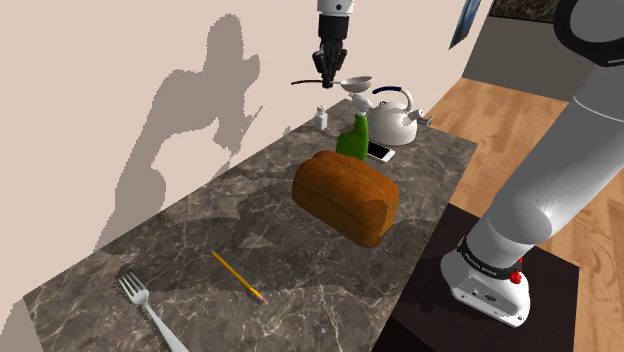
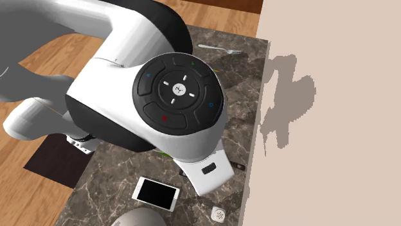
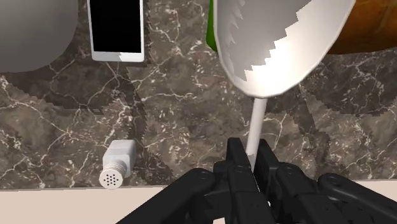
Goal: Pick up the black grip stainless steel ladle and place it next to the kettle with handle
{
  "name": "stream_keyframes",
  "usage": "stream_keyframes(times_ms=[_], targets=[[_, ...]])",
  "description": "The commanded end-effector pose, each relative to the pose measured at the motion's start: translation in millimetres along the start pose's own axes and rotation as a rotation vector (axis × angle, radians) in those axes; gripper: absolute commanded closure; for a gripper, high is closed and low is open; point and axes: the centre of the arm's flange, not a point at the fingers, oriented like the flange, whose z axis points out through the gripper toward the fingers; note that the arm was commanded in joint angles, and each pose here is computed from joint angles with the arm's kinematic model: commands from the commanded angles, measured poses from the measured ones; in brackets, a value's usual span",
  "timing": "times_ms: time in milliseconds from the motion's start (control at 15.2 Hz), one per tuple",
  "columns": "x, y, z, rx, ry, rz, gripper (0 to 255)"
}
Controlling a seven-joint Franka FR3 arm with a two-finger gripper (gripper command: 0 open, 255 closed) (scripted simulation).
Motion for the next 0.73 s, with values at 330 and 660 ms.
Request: stream_keyframes(times_ms=[330, 660], targets=[[1.0, 4.8, 37.4, 0.000, -0.001, 0.000, 255], [1.6, 7.7, 63.6, 0.000, -0.001, 0.000, 255]])
